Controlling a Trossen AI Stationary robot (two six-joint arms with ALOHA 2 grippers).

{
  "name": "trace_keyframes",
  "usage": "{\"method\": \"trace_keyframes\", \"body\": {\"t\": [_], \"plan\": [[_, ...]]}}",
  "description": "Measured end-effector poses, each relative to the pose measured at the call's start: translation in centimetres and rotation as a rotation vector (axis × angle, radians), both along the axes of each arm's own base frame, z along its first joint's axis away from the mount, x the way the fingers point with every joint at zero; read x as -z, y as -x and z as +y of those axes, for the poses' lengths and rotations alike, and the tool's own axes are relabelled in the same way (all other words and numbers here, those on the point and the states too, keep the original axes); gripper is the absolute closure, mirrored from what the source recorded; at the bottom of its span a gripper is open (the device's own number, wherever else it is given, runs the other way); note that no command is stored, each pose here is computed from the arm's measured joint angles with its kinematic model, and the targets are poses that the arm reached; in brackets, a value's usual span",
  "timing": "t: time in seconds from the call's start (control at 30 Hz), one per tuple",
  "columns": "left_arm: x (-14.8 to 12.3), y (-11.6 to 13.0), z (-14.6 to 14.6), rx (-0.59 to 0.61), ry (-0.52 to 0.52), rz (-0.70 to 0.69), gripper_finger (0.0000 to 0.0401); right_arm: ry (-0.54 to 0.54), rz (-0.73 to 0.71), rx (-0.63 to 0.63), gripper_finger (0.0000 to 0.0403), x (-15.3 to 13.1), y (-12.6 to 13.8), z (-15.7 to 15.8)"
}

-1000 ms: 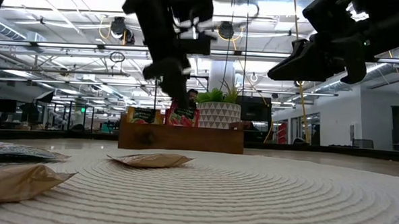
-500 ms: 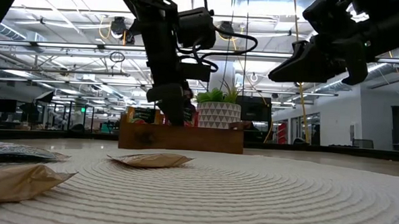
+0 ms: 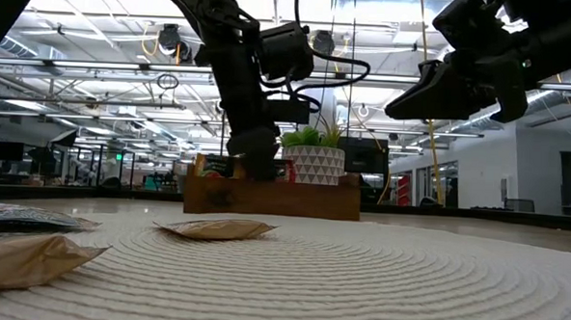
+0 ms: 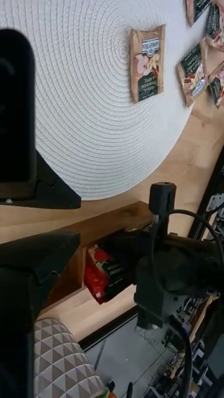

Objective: Pick & Place Tea
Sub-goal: Put the strawberry tea bag into the wooden organizer

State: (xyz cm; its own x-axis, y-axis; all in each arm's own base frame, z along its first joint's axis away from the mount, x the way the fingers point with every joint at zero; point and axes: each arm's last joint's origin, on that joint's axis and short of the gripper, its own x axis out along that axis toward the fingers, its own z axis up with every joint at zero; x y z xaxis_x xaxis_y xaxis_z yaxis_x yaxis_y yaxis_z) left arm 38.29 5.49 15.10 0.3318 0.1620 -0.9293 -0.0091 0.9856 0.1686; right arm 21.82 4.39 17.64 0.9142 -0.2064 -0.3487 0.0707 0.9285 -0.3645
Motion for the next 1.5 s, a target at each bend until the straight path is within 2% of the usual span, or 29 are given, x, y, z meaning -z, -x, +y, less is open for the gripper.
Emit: {"method": "trace_keyframes", "body": {"t": [0.07, 0.47, 0.67, 0.9, 1.13, 1.3, 1.5], "plan": [[0.0, -0.1, -0.2, 0.001, -0.018, -0.007, 0.04, 0.0, 0.0, 0.0, 0.0348, 0.0, 0.0, 0.0], [0.2, 0.0, -1.9, 0.004, -0.269, 0.056, 0.0389, -0.004, -0.001, 0.001, 0.0348, 0.0, 0.0, 0.0], [0.2, -0.1, -2.9, 0.039, -0.289, 0.059, 0.0398, -0.004, -0.001, 0.0, 0.0348, 0.0, 0.0, 0.0], [-1.0, 0.0, -3.7, 0.052, -0.297, 0.02, 0.0364, -0.004, -0.001, 0.0, 0.0348, 0.0, 0.0, 0.0], [-3.9, 0.1, -4.6, 0.049, -0.301, -0.102, 0.0344, -0.021, -0.006, -0.003, 0.0348, 0.0, 0.0, 0.1], [-6.9, 0.5, -5.6, 0.041, -0.292, -0.241, 0.0329, -0.059, -0.031, -0.057, 0.0348, -0.3, -0.1, 0.3], [-11.1, 1.1, -7.0, 0.065, -0.279, -0.445, 0.0278, -0.098, -0.081, -0.138, 0.0348, -0.8, -0.3, 0.7]]}}
